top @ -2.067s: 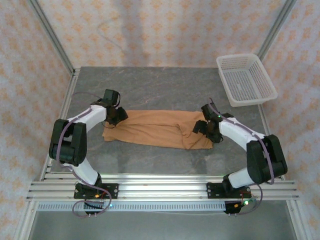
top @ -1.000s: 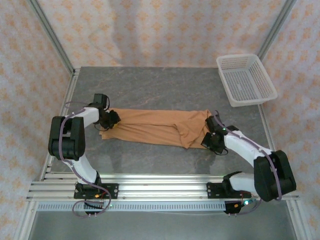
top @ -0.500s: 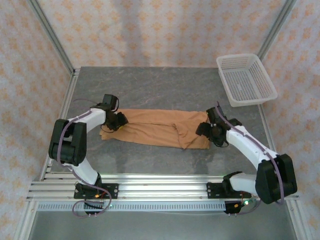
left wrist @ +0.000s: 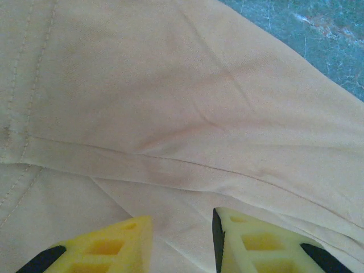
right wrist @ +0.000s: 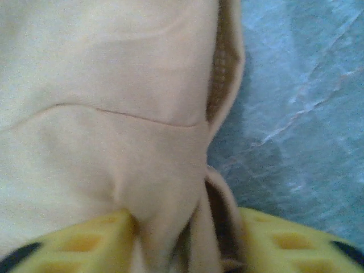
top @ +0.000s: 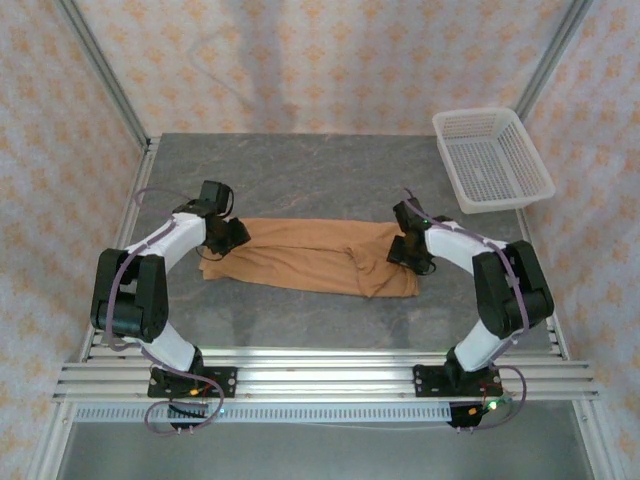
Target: Fold the inside-out t-shirt
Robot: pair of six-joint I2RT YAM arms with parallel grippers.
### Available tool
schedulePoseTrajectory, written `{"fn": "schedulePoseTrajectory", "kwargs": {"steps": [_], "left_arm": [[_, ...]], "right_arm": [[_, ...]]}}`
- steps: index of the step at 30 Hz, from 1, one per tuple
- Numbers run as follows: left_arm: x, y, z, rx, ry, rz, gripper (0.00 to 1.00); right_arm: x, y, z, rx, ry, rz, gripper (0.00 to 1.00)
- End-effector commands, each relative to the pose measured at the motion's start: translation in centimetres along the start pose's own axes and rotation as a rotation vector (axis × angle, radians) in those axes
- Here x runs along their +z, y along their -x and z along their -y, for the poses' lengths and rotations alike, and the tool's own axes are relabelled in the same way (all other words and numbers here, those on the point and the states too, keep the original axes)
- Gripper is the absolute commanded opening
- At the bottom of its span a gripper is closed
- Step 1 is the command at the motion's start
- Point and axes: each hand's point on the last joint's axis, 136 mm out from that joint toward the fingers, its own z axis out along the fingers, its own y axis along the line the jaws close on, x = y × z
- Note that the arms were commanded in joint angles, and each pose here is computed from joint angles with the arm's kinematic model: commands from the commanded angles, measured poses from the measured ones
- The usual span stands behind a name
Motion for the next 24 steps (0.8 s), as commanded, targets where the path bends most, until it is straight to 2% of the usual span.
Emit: {"fn": "schedulePoseTrajectory", "kwargs": {"steps": [1, 6, 9, 13, 19, 24], "left_arm": [[-0.4, 0.3, -0.5, 0.002, 0.021, 0.008, 0.35], [-0.1, 0.2, -0.4, 0.002, 0.016, -0.003, 0.34], [0.1, 0.1, -0.3, 0.003, 0.015, -0.008, 0.34], [1.1, -0.4, 0.3, -0.003, -0.007, -0.015, 0.34], [3.2, -3.5, 3.7, -0.038, -0.112, -0.056, 0.33], [0.9, -1.5, 5.5, -0.034, -0.145, 0.013, 0.34]], "right_arm": [[0.7, 0.7, -1.2, -0.012, -0.003, 0.018, 0.35], [2.0, 0.2, -1.1, -0.009, -0.029, -0.016, 0.23], [1.7, 0.2, -0.8, -0.014, -0.038, -0.008, 0.11], [0.7, 0.3, 0.6, -0.012, -0.052, 0.005, 0.05], [-1.2, 0.2, 4.7, 0.019, -0.094, 0.028, 0.0], [-3.7, 0.6, 6.4, 0.013, -0.102, 0.076, 0.0]]}}
